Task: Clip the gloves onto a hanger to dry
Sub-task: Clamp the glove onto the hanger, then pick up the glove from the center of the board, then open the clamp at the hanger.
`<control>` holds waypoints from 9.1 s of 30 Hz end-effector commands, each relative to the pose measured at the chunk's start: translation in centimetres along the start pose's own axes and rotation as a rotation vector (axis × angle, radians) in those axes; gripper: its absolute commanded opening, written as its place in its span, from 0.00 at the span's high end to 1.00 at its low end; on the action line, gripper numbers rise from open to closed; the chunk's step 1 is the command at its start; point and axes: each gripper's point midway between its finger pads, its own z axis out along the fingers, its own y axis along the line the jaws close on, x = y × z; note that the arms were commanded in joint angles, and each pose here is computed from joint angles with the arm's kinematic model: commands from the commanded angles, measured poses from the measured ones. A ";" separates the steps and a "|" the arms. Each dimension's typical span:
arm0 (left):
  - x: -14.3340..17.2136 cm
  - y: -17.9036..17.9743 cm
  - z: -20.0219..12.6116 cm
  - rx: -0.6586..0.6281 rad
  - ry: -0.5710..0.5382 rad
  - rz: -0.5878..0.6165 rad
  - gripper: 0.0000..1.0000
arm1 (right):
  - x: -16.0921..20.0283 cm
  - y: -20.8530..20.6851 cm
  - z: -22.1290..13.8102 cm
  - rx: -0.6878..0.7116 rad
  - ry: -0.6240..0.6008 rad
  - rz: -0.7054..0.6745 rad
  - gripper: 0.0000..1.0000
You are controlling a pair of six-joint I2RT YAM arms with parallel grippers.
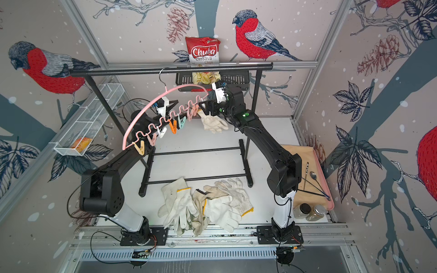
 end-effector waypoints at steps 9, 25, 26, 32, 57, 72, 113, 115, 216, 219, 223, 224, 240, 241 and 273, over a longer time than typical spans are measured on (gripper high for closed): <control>-0.3 1.6 -4.1 -0.205 -0.025 -0.109 0.02 | -0.9 0.3 -1.9 0.090 -0.012 -0.016 0.12; 0.4 5.1 -14.4 -0.747 -0.218 -0.395 0.02 | -1.3 2.0 -3.7 0.134 -0.004 -0.032 0.02; 0.2 4.6 -14.9 -0.749 -0.230 -0.378 0.02 | -1.3 2.2 -4.0 0.135 -0.005 -0.031 0.02; -1.1 3.2 -17.9 -0.820 -0.233 -0.360 0.02 | -0.1 3.5 -7.0 0.152 0.012 -0.004 0.04; -7.0 -5.9 -23.6 -0.784 -0.075 -0.431 0.23 | 25.3 13.6 -10.9 0.014 0.475 0.170 0.30; 1.8 -9.1 -26.3 -0.900 0.154 -0.943 0.21 | 38.7 16.4 -6.3 -0.114 0.924 0.157 0.37; 2.1 -9.3 -24.0 -0.769 0.212 -0.859 0.40 | 39.6 16.6 -3.1 -0.134 0.966 0.149 1.00; 1.6 -9.5 -23.2 -0.720 0.232 -0.840 0.39 | 38.7 16.3 -3.4 -0.127 0.946 0.144 1.00; 2.7 -24.1 -13.4 0.480 0.082 -0.413 0.84 | 17.2 20.4 -16.9 -0.262 0.350 -0.372 1.00; 2.5 -24.1 -13.5 0.484 0.078 -0.422 1.00 | 17.0 20.3 -16.8 -0.251 0.340 -0.372 1.00; 2.4 -24.2 -13.6 0.484 0.075 -0.432 1.00 | 16.9 20.1 -16.7 -0.236 0.335 -0.369 1.00; 2.4 -24.2 -13.6 0.486 0.074 -0.433 1.00 | 16.9 20.0 -16.6 -0.227 0.334 -0.366 1.00; 3.2 -19.8 -14.1 0.114 0.050 -0.437 1.00 | 13.8 15.7 -18.7 -0.024 0.154 -0.200 0.41; 3.8 -18.2 -14.1 0.007 0.070 -0.478 1.00 | 13.9 15.6 -19.0 -0.030 0.152 -0.182 0.41; -1.8 -15.9 -16.2 -0.189 0.054 -0.464 1.00 | 27.7 -9.7 -9.5 0.536 0.515 0.349 0.77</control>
